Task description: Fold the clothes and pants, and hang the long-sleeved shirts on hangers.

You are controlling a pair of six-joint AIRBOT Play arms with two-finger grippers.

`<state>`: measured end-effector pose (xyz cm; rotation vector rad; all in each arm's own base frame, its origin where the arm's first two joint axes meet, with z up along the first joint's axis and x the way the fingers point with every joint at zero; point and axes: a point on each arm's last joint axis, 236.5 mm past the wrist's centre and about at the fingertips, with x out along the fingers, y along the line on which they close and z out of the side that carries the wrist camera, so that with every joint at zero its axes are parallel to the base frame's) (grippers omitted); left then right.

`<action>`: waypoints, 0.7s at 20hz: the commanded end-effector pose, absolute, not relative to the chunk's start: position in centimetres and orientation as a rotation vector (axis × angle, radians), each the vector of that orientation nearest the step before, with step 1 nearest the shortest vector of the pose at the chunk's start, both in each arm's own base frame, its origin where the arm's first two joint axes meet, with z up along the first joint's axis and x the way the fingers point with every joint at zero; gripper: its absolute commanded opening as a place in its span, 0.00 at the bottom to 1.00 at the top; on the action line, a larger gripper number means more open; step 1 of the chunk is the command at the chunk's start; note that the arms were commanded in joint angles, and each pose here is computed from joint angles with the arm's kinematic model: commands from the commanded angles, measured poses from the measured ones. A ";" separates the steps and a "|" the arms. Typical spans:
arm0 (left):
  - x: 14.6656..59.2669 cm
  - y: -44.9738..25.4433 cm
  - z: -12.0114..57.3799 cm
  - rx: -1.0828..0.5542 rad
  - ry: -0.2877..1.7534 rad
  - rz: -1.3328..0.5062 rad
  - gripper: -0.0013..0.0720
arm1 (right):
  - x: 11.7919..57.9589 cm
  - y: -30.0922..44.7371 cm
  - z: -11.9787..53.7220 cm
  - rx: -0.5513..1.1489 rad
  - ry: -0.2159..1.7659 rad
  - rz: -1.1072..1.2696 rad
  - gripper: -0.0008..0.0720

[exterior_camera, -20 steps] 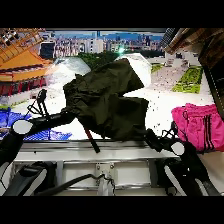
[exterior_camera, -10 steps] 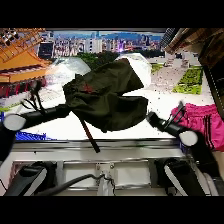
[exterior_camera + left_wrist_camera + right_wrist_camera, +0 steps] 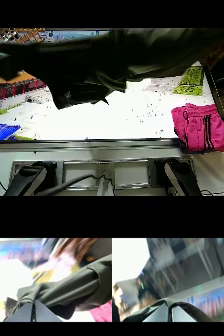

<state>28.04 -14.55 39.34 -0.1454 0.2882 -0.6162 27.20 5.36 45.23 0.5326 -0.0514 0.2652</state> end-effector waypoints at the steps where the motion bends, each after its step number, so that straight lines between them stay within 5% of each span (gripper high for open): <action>1: 21.4 -15.5 46.1 -0.094 0.162 -0.696 0.02 | 20.8 5.2 54.8 0.428 -0.293 0.295 0.03; 7: 16.6 -13.9 47.0 -0.074 0.132 -0.633 0.02 | 17.1 5.3 58.3 0.352 -0.376 0.295 0.03; 14: 27.6 -13.9 37.4 -0.097 0.516 -0.587 0.02 | 34.7 6.3 48.5 0.426 0.018 0.313 0.03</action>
